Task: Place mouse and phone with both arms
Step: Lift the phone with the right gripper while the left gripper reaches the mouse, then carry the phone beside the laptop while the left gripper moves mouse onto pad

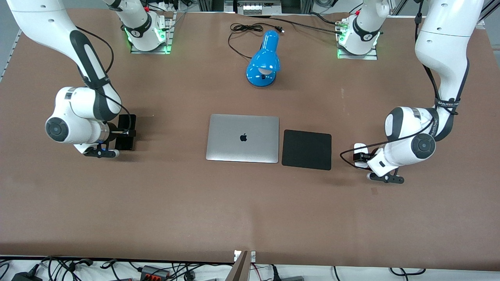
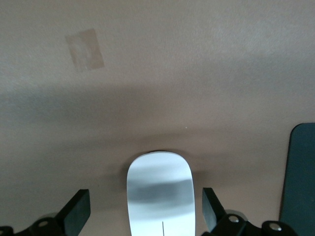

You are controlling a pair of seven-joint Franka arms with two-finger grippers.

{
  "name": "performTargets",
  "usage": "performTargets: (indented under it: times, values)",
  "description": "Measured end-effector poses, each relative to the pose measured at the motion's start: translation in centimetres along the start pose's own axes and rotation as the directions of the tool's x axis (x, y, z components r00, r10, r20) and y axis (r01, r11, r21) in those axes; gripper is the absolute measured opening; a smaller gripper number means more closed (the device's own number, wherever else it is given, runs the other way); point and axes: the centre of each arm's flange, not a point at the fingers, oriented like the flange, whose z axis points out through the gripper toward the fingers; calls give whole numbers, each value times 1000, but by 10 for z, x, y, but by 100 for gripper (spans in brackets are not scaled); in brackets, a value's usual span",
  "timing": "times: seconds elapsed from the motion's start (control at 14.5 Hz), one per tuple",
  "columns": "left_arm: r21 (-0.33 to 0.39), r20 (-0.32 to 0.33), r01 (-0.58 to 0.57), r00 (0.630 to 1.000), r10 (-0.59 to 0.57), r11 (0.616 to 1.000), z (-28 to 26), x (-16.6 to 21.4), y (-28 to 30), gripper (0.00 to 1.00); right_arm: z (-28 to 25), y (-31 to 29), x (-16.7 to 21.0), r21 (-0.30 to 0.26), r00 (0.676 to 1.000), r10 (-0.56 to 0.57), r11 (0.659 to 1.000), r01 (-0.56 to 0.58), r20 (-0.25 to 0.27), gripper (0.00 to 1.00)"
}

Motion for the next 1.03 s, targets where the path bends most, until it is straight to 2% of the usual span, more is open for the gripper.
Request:
performTargets:
  times: [0.21,0.62,1.03]
  values:
    - [-1,11,-1,1000,1,1000,6,-7,1,100,-10,-40,1,20,1000,18,1000,-18,-10,79]
    - [-8,27,-11,1000,11,1000,14,-13,10,100,5,-129,-14,-22,993,117,993,-117,-2,79]
    - [-13,32,-19,999,19,1000,17,-15,18,98,31,-181,-20,-31,979,197,980,-199,-42,79]
